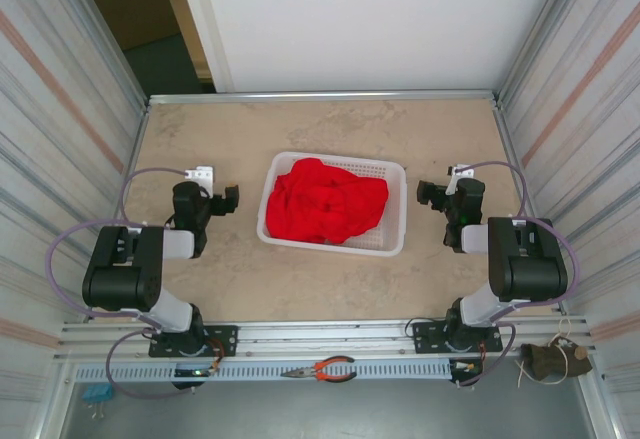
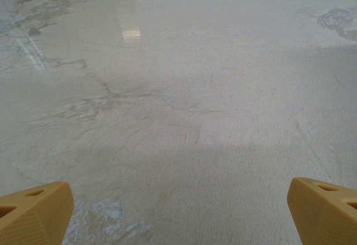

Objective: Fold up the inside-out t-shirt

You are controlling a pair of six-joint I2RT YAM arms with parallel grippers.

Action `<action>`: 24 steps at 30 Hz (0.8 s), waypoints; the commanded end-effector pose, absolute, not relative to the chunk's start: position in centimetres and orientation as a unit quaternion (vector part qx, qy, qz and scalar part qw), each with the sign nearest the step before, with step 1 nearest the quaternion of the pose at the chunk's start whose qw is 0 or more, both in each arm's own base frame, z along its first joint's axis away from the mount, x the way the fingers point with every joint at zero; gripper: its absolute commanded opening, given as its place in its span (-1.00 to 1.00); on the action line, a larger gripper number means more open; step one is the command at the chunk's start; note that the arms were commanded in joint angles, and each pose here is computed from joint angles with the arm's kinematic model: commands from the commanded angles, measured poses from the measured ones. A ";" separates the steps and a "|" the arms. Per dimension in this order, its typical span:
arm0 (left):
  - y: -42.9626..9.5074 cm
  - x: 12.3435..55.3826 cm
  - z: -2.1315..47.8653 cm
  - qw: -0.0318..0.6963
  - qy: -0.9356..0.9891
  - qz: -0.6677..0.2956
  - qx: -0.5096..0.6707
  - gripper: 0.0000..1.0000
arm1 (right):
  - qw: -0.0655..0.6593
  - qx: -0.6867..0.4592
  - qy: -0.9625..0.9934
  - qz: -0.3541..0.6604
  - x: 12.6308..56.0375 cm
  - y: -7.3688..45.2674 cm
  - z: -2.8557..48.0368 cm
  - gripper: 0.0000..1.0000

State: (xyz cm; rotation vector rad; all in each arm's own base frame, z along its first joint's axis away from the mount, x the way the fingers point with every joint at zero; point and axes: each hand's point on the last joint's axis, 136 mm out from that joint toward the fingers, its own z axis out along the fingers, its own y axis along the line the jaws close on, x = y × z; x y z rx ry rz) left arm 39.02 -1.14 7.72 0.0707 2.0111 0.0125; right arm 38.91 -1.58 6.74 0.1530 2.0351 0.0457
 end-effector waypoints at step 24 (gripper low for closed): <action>-3.1 32.9 20.4 0.499 0.864 0.023 -0.069 0.97 | 0.430 0.245 0.834 0.245 36.3 0.6 24.2 0.98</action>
